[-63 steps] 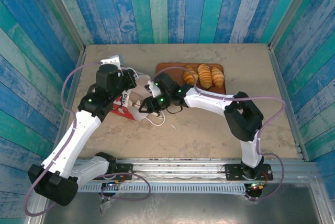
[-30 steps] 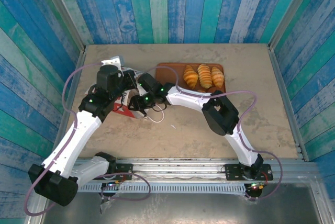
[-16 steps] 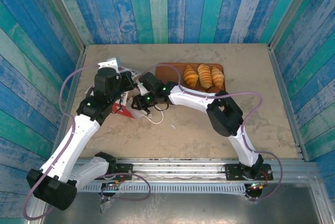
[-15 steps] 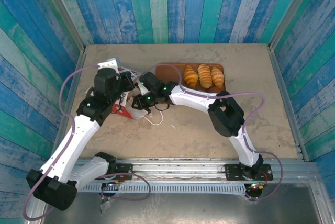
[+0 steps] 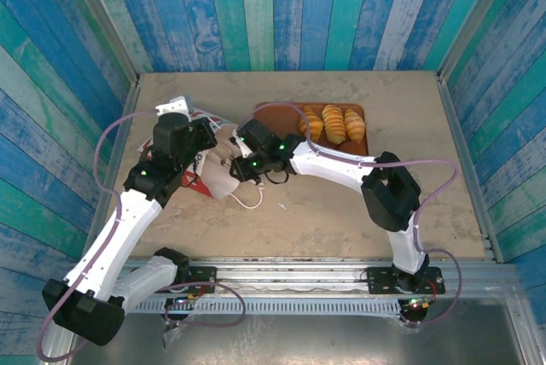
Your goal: Take the fake bread out of the paper bag
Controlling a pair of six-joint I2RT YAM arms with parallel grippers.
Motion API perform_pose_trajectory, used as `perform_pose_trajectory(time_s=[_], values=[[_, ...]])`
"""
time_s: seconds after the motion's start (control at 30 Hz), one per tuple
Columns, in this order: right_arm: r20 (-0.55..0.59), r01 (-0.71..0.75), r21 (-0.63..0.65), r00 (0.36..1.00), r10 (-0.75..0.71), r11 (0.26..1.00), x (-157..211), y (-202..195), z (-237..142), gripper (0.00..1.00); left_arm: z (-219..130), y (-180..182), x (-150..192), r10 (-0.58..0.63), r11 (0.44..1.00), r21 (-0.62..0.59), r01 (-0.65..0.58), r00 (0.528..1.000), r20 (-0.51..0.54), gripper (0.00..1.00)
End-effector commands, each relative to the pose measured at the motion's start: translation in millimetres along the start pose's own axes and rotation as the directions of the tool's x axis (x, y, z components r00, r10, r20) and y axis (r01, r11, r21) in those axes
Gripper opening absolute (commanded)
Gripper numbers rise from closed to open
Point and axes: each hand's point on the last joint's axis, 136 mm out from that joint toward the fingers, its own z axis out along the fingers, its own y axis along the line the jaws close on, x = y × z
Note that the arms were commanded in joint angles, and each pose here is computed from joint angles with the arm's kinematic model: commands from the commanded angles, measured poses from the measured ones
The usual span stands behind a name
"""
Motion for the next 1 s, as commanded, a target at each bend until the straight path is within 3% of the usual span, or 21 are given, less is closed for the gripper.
perform_pose_trajectory(time_s=[0.0, 0.23, 0.4, 0.8, 0.97], values=[[0.035, 0.054, 0.006, 0.998, -0.054, 0.999, -7.0, 7.4, -17.7, 0.47, -4.3, 0.5, -5.6, -0.012, 1.000, -0.001, 0.012, 0.999, 0.030, 0.00], [0.008, 0.021, -0.105, 1.000, -0.021, 0.994, -8.6, 26.2, -2.5, 0.55, -2.5, -4.6, -5.7, -0.011, 1.000, 0.018, 0.010, 1.000, 0.017, 0.00], [0.009, -0.027, -0.103, 1.000, 0.028, 0.994, -12.9, 24.1, 11.5, 0.60, -2.8, -6.2, -5.8, -0.012, 1.000, 0.026, 0.012, 1.000, 0.015, 0.00], [-0.038, -0.039, -0.135, 0.999, 0.034, 0.990, -13.9, 26.8, 42.6, 0.61, -4.6, -7.1, -6.2, -0.012, 0.999, 0.032, 0.011, 1.000, 0.016, 0.00], [-0.026, -0.011, -0.116, 1.000, 0.008, 0.993, -16.4, 25.7, 34.0, 0.53, -4.8, -6.4, -6.8, -0.011, 1.000, 0.029, 0.011, 1.000, 0.019, 0.00]])
